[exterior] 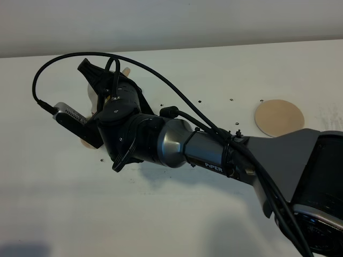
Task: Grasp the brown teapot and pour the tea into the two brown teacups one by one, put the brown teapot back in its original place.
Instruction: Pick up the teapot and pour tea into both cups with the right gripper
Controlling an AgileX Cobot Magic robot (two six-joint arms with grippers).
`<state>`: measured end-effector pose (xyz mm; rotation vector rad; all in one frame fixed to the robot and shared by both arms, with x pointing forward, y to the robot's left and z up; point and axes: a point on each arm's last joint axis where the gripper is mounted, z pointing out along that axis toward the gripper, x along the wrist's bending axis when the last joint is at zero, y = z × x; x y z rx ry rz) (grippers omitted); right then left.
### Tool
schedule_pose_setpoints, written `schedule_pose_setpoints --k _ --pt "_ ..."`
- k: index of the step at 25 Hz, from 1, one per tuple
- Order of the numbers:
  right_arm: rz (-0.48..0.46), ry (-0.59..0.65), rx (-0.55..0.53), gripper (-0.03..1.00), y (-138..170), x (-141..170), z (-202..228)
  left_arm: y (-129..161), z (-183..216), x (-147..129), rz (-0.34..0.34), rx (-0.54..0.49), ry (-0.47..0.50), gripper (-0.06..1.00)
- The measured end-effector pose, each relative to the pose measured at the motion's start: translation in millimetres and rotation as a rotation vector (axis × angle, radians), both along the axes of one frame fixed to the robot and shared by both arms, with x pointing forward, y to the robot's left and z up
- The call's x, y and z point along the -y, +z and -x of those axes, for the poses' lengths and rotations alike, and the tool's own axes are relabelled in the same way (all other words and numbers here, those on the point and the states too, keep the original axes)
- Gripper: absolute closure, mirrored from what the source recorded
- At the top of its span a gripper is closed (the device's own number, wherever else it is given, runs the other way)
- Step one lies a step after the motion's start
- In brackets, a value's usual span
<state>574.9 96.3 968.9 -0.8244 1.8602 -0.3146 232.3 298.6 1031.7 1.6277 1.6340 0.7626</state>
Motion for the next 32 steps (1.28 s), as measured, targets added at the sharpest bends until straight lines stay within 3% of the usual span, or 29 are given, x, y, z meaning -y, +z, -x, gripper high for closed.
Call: schedule_pose_setpoints --k 32 --pt "0.010 -0.002 0.016 0.87 1.2 -3.8 5.9 0.0 0.0 0.0 0.000 0.000 0.000 0.61"
